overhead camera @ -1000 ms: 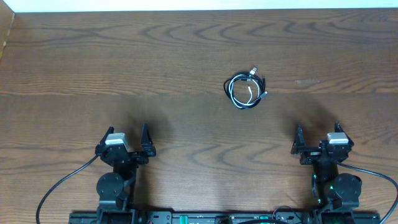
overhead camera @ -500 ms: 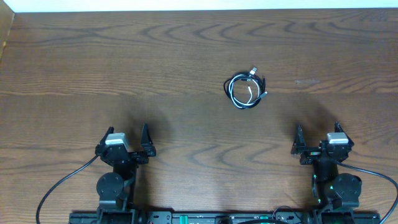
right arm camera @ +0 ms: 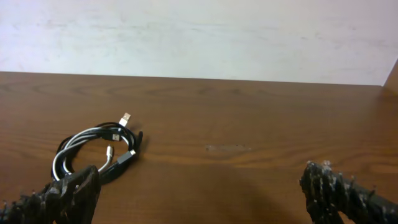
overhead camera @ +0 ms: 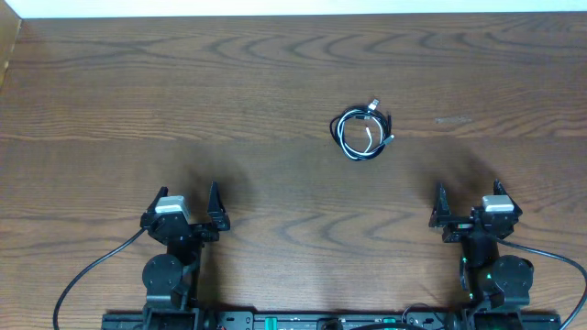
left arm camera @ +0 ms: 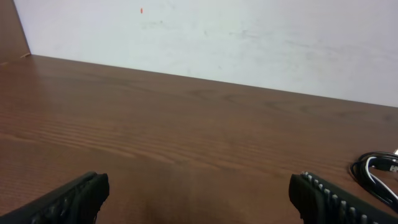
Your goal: Untangle cables
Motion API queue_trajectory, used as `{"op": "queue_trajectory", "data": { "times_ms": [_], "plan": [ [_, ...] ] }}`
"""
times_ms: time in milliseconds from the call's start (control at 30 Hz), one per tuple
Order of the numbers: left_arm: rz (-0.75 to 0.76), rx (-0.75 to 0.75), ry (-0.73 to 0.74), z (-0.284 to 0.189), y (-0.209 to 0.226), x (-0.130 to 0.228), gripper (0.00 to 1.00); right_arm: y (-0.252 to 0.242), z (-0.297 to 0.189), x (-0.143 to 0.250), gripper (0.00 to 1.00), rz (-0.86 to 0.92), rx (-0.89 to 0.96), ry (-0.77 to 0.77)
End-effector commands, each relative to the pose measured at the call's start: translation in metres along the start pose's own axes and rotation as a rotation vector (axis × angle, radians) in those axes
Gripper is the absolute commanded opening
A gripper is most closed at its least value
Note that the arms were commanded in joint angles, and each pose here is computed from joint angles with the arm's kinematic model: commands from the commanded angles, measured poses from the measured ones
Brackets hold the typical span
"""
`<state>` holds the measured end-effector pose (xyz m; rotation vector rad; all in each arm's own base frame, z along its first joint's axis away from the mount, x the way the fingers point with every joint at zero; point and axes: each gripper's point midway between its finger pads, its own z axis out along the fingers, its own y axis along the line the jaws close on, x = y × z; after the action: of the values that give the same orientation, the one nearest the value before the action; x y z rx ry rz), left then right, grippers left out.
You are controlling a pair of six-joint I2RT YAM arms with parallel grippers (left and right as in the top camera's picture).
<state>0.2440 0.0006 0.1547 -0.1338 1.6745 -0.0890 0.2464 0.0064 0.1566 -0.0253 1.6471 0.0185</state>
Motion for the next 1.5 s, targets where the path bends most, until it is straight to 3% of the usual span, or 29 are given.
{"op": "queue_trajectory", "data": {
  "times_ms": [0,1100,1467],
  "plan": [
    [0.001,-0.014,0.047,0.002,0.004,0.018,0.98,-0.001,0.0,0.0,0.99,0.014,0.003,-0.001],
    [-0.001,-0.041,0.06,0.003,0.009,0.021,0.98,-0.001,0.0,0.0,0.99,0.014,0.002,-0.001],
    [0.001,0.09,0.062,-0.014,-0.018,-0.018,0.98,0.009,-0.001,-0.007,0.99,0.018,-0.053,-0.023]
  ]
}}
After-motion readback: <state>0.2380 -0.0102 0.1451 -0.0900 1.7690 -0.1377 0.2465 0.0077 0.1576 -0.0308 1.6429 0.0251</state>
